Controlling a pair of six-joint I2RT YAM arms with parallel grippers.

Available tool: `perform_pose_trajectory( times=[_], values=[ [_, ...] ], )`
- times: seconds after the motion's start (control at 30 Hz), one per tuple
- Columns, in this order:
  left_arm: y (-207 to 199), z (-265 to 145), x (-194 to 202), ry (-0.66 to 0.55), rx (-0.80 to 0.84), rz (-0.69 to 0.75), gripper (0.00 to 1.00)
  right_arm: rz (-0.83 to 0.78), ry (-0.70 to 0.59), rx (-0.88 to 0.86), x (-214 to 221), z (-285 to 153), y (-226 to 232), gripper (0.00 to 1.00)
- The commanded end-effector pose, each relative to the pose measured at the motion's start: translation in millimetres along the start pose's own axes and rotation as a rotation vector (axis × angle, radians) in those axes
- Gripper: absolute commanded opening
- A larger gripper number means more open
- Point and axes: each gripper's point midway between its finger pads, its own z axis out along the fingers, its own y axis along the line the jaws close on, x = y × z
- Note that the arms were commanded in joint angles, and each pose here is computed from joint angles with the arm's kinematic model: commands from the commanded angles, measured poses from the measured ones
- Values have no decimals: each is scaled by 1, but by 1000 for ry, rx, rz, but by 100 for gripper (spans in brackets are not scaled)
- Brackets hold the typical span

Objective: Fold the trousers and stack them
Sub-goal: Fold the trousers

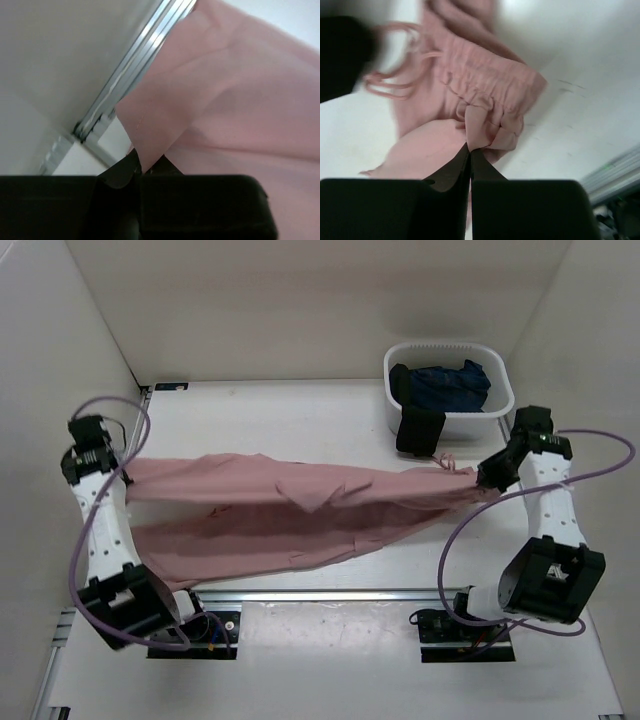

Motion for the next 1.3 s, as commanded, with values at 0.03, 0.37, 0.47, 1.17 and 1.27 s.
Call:
perform_pose_trajectory(
  times=[0.03, 0.37, 0.47, 1.17, 1.27],
  values=[
    [48, 19, 103, 201, -254, 68, 14, 36, -82, 200, -12, 25, -67, 0],
    [60, 22, 237, 542, -328, 221, 14, 54, 24, 362, 1, 67, -124, 0],
    [61, 21, 249, 572, -335, 238, 14, 53, 36, 373, -3, 71, -126, 0],
    [2, 15, 182, 571, -126, 430, 77, -332, -75, 157, 41, 55, -4, 11],
    [-6, 26, 231, 614, -127, 569, 65, -262, -5, 164, 60, 86, -5, 1]
  ],
)
